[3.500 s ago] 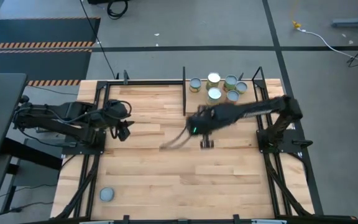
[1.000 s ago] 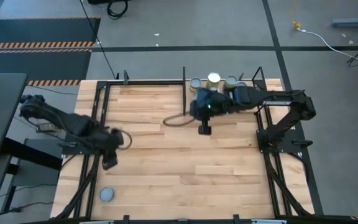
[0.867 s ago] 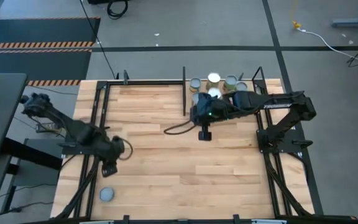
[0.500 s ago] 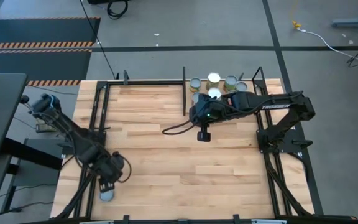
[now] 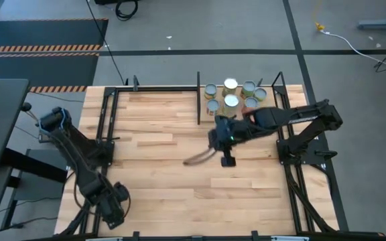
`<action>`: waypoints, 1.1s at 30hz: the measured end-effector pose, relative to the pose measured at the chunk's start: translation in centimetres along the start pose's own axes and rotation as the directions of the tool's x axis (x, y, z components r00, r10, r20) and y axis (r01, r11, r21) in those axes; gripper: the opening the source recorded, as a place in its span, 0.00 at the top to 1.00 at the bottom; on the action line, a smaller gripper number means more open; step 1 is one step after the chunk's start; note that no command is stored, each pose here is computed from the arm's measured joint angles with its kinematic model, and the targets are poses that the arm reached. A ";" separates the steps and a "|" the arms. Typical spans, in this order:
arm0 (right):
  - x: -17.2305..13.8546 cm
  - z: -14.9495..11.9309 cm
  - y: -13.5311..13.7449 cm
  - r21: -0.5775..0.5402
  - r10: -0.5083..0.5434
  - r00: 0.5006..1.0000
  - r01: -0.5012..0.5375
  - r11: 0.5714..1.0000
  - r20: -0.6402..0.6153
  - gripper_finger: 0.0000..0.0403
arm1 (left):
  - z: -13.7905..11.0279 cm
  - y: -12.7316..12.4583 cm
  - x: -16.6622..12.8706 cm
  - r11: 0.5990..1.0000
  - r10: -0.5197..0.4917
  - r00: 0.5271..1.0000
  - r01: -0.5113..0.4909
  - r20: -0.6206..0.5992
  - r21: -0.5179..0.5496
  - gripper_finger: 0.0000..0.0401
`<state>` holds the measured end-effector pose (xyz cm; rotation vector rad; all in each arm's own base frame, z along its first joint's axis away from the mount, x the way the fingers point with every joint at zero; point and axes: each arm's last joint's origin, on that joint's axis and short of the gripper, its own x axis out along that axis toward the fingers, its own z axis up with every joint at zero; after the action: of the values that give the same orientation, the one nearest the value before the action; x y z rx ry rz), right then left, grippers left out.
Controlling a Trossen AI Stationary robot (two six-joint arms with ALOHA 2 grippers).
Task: Pick and place cans onto a shelf
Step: Put the green can on the shelf
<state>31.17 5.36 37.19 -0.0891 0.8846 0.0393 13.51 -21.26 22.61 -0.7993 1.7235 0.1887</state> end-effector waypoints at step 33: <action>-4.6 -5.2 14.7 0.039 0.137 0.986 -0.134 0.990 -0.092 0.99 | 2.7 -2.4 4.1 0.994 -0.014 0.987 -0.003 -0.158 -0.107 0.94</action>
<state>23.18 19.51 36.58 0.0000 0.9846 0.1482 16.68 -23.34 18.70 -0.9179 1.8730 0.2205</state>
